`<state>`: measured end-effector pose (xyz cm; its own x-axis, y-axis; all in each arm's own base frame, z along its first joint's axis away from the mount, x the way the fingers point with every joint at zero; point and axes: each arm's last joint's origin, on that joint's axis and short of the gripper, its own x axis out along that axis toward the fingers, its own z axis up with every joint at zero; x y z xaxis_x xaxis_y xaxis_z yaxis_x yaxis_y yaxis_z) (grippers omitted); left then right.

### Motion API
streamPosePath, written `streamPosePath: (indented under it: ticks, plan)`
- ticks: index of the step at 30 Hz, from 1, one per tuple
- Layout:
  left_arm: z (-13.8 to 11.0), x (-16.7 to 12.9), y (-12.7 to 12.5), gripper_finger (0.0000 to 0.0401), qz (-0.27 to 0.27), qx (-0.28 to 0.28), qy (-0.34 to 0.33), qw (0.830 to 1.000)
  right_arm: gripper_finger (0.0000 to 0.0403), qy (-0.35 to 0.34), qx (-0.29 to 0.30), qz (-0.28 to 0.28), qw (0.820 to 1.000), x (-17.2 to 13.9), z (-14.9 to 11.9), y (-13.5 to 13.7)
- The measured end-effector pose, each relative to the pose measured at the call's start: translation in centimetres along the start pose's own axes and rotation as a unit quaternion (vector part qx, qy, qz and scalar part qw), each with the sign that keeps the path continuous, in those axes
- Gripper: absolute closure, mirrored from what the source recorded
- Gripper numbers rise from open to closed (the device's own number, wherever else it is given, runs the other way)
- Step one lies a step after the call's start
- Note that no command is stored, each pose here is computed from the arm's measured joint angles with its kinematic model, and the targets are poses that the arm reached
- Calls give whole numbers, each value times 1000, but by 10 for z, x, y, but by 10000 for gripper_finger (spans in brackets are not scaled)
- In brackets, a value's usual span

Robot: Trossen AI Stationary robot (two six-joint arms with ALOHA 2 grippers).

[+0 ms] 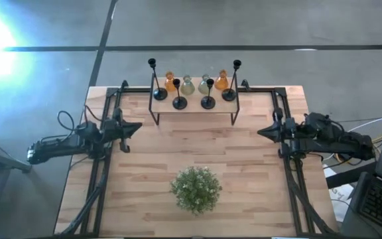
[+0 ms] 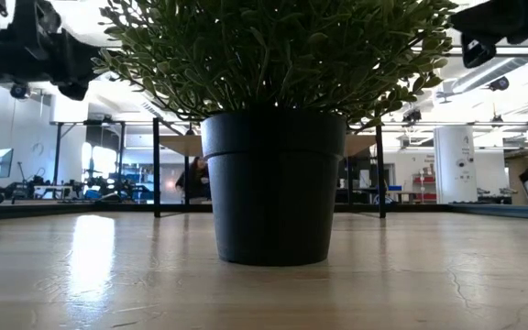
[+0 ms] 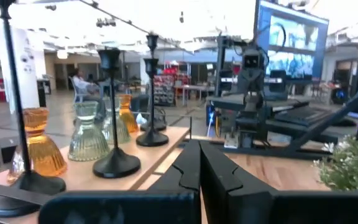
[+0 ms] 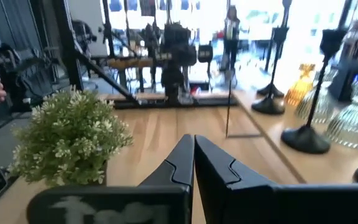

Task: Pick & Place candle stick holders
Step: Return to Home Position

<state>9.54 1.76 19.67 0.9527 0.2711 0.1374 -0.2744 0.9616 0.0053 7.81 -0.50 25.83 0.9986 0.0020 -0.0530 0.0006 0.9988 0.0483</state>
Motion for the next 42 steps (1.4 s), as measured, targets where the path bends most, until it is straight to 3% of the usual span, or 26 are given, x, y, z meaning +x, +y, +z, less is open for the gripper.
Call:
streamPosePath:
  ticks: [3,5,12,21,25,42]
  plan:
    - [-5,-4,1,400,1,-5,-19,1000,394,-23,-15,0,1000,-8,-10,0]
    - [-15,-4,0,400,1,-12,5,1000,394,-39,-18,-9,999,-12,-17,0]
    - [-19,-3,0,400,-1,-26,9,1000,394,-37,-53,-27,998,-2,-27,-3]
    - [-25,-3,0,398,-2,-40,41,998,394,2,-28,-41,999,14,-70,-7]
    - [-28,-4,-2,398,-39,-62,58,996,394,9,-25,-42,999,20,-87,-8]
    - [-33,-2,-3,396,-50,-59,81,994,394,55,-20,-46,997,27,-94,-10]
